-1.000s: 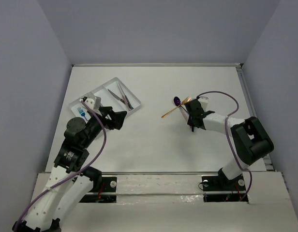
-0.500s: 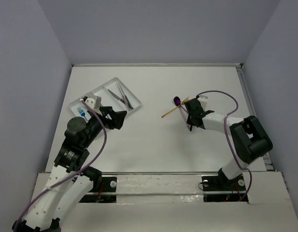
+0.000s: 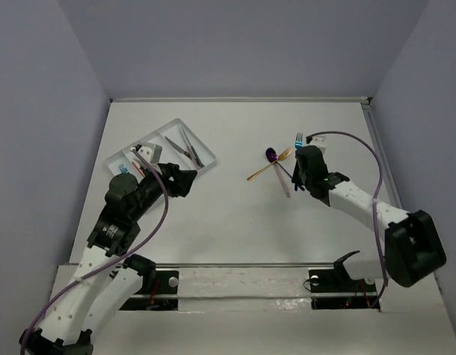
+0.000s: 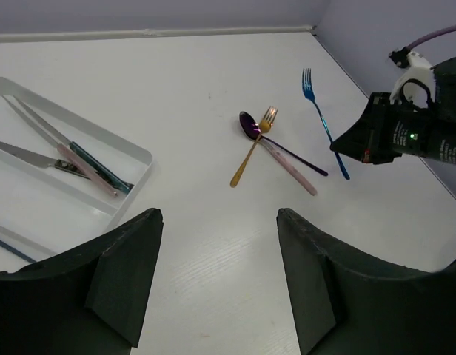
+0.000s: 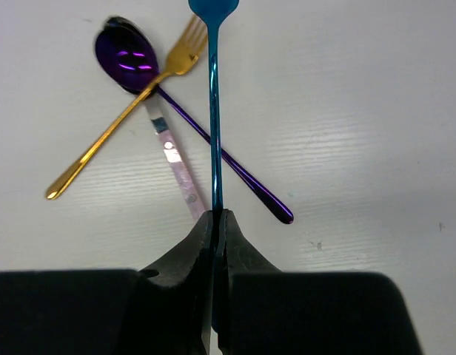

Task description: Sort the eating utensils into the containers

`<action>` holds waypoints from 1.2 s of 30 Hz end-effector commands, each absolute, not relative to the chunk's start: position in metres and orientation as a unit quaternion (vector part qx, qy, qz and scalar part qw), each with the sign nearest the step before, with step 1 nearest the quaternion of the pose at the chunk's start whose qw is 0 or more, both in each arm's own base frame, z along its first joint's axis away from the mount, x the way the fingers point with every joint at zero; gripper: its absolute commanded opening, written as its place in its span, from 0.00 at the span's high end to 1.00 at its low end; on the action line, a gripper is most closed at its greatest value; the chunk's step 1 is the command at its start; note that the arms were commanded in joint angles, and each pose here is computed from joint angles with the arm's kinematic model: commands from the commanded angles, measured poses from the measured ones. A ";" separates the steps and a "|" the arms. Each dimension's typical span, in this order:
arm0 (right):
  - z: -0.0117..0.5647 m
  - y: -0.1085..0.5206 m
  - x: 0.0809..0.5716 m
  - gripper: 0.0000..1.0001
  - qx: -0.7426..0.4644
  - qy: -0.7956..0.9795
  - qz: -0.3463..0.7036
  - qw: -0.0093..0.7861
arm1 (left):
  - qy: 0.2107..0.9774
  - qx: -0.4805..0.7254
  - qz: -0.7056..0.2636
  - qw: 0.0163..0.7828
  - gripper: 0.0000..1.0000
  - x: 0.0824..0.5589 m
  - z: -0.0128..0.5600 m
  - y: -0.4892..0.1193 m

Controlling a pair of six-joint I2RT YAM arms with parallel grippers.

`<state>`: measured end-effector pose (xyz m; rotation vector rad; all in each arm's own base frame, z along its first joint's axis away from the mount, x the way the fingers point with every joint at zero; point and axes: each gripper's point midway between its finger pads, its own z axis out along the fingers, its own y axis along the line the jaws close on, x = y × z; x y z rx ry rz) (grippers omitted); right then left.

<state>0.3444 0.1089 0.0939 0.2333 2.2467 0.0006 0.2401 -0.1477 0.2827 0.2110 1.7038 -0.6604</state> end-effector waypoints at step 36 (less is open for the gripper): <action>0.175 0.270 0.266 1.00 -0.120 0.795 0.365 0.471 | 0.738 0.021 -0.458 0.495 0.49 0.318 0.222 -0.334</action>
